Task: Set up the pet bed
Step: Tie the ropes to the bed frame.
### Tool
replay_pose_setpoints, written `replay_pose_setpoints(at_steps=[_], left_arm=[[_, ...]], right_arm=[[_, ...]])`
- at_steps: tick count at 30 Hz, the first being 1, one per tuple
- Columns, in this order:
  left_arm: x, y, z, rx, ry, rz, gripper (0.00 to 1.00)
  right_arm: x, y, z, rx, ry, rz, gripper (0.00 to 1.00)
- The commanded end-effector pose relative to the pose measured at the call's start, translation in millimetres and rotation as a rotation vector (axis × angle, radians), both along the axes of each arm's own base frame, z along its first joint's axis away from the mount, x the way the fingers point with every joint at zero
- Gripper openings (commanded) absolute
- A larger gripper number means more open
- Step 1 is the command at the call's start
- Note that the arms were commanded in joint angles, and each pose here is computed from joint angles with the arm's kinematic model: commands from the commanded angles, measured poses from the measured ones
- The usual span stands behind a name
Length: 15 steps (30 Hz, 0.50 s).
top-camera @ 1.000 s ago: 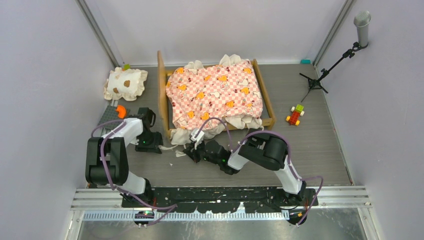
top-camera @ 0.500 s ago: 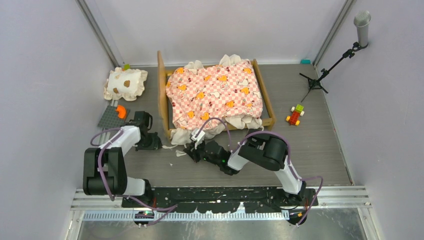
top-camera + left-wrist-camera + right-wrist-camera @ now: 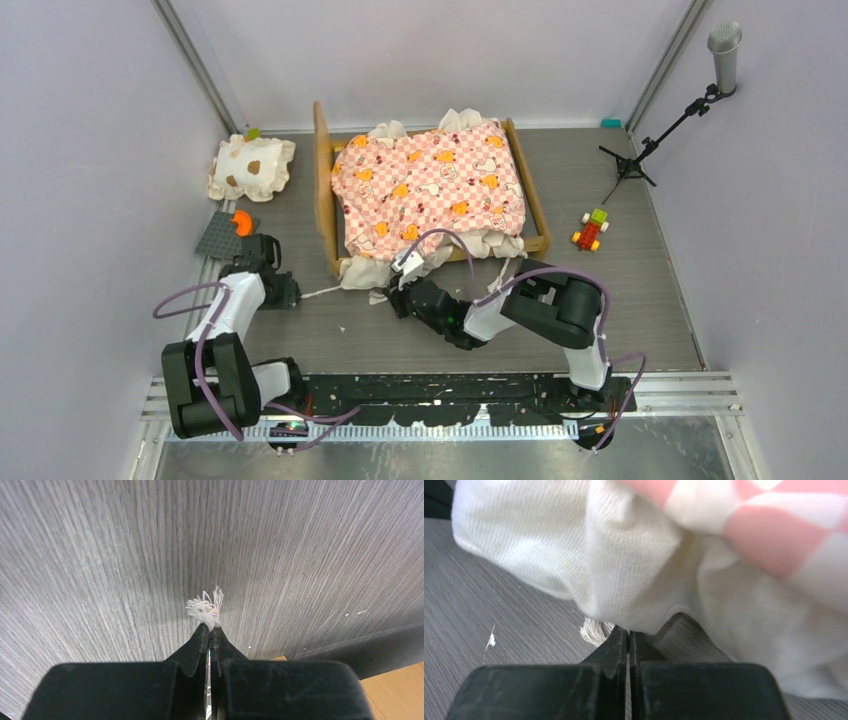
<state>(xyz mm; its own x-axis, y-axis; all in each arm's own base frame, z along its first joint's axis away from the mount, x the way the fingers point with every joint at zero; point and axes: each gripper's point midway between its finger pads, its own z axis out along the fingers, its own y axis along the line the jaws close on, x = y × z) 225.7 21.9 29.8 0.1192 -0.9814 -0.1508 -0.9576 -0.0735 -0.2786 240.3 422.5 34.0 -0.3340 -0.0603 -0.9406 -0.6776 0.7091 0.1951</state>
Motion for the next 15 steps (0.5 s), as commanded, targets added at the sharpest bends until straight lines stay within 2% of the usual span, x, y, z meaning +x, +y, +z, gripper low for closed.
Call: replay_pose_setpoints(at_steps=[1,7,15], left_arm=[[3,19,-2,0.063,0.003,0.016,0.0],[14,27,3,0.095,-0.026,0.025,0.0],[5,42,-1,0.113,-0.007,0.084,0.0]], right_arm=[[24,-39,13,-0.055,-0.013,-0.239,0.01],[38,-73,28,-0.081,-0.042,-0.428,0.01],[44,-100,39,-0.091,-0.068,-0.561,0.01]])
